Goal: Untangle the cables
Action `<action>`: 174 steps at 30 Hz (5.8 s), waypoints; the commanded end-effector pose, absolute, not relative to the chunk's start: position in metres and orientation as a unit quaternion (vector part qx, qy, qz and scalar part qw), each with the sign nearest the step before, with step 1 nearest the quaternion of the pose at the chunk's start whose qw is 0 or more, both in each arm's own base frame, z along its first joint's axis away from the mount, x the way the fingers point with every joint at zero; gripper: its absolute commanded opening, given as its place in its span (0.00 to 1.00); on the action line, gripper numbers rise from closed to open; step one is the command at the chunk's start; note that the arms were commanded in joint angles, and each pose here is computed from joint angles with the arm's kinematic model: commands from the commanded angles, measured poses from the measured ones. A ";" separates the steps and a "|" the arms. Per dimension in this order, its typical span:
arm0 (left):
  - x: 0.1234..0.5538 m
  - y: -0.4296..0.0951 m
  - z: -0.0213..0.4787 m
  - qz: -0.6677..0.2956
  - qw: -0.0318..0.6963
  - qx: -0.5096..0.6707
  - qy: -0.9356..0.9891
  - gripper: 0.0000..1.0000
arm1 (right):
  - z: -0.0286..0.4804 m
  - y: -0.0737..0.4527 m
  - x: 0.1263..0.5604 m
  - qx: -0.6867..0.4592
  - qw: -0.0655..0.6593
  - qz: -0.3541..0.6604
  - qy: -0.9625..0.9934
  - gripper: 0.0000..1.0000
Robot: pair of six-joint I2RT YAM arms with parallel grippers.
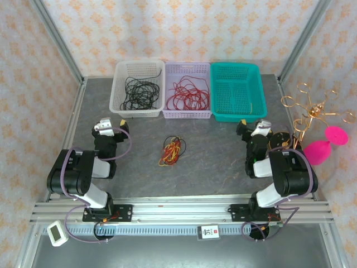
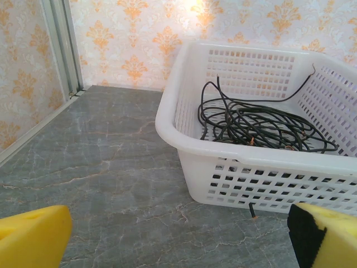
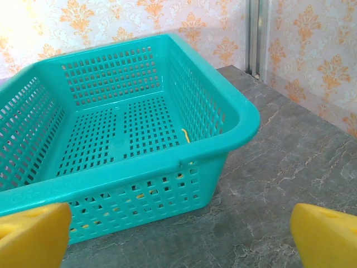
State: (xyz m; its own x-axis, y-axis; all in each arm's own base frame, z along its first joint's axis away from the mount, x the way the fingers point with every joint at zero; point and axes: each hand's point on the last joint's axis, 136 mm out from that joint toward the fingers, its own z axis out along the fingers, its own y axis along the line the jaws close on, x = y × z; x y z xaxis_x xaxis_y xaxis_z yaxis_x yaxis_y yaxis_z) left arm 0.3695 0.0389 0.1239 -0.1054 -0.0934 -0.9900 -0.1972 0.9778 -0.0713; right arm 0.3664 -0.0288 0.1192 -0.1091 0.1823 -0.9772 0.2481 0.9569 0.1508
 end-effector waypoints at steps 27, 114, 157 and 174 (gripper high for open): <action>0.371 0.034 0.134 0.037 0.677 -0.093 0.729 1.00 | 0.127 -0.031 0.368 0.152 0.662 -0.029 0.733 1.00; 0.314 -0.145 0.172 -0.296 0.488 0.035 0.820 0.54 | 0.134 0.346 0.297 -0.346 0.298 0.229 0.859 0.00; 0.300 -0.283 0.320 -0.491 0.601 0.216 0.593 0.00 | 0.403 0.296 0.262 -0.166 0.468 0.400 0.771 0.32; 0.288 -0.285 0.344 -0.519 0.580 0.182 0.601 0.00 | 0.334 0.291 0.243 -0.275 0.487 0.480 0.676 0.50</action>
State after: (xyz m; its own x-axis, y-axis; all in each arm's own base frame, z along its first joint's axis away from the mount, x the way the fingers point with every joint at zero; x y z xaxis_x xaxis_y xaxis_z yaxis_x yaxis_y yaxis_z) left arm 0.2930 -0.2884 0.3110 -0.2937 -0.3302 -0.8971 0.8070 0.4173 -0.4178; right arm 0.2478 0.2781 0.3092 -0.4892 0.0650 -0.8698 -0.7421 0.4930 0.4542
